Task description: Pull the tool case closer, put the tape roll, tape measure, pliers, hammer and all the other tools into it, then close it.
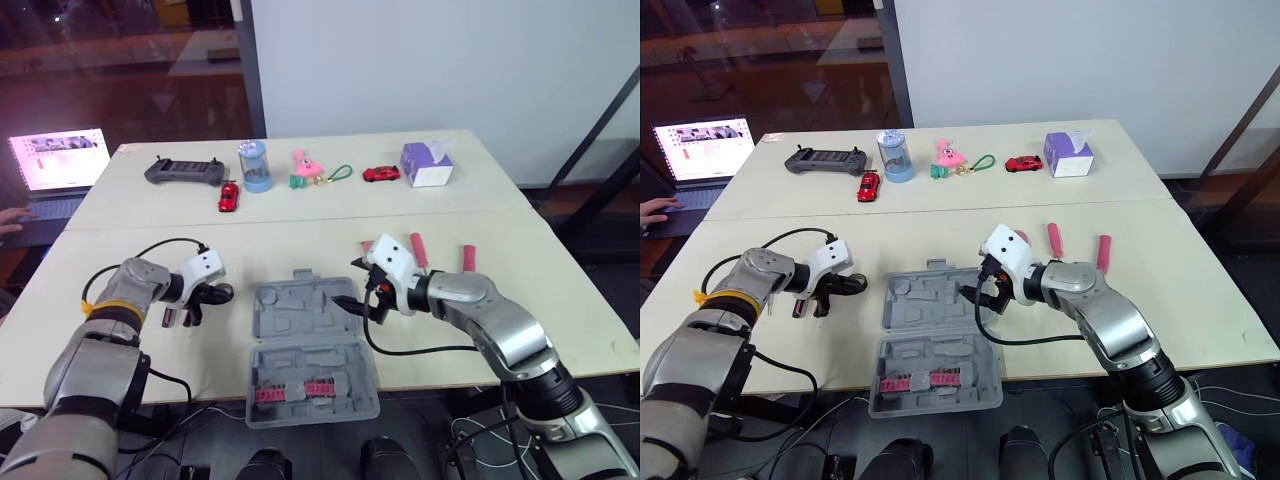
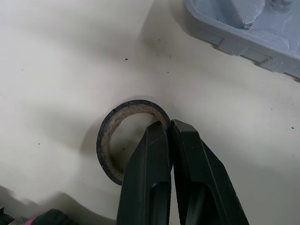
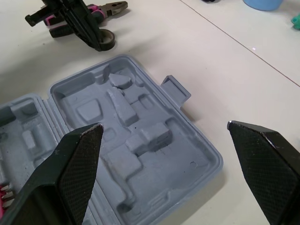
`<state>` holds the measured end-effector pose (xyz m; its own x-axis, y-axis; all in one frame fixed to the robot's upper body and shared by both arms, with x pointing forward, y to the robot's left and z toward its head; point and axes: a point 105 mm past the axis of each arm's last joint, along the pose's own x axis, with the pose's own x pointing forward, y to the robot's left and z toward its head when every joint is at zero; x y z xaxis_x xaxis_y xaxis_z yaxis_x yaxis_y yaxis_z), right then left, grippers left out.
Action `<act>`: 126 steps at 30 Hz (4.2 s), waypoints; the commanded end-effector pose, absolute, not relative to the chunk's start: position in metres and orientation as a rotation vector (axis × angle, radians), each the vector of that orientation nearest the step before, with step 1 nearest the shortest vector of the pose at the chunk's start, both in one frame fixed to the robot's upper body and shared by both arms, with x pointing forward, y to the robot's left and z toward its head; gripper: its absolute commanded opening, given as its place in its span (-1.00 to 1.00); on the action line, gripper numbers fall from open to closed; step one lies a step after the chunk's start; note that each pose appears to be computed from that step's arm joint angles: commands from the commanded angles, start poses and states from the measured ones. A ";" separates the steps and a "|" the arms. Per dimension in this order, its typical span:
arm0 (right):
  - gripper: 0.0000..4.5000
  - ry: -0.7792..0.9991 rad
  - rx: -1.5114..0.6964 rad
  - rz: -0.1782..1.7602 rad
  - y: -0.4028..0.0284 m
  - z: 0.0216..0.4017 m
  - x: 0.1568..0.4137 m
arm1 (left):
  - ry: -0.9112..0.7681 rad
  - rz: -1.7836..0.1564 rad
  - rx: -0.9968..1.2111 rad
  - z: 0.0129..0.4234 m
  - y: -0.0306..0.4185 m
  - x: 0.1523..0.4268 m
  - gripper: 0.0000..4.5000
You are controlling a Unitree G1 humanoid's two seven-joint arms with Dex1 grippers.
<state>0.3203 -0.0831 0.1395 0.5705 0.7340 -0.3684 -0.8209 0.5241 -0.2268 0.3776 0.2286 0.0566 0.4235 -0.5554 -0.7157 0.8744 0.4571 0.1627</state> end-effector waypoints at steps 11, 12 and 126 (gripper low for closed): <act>1.00 0.160 -0.393 0.899 -0.080 0.155 0.327 | 0.468 -1.275 0.524 0.125 0.173 0.386 -0.97; 1.00 0.159 -0.391 0.897 -0.080 0.155 0.327 | 0.475 -1.294 0.538 0.122 0.169 0.384 -0.97; 1.00 0.158 -0.369 0.859 -0.083 0.152 0.322 | 0.304 -1.130 0.378 0.083 0.163 0.383 0.11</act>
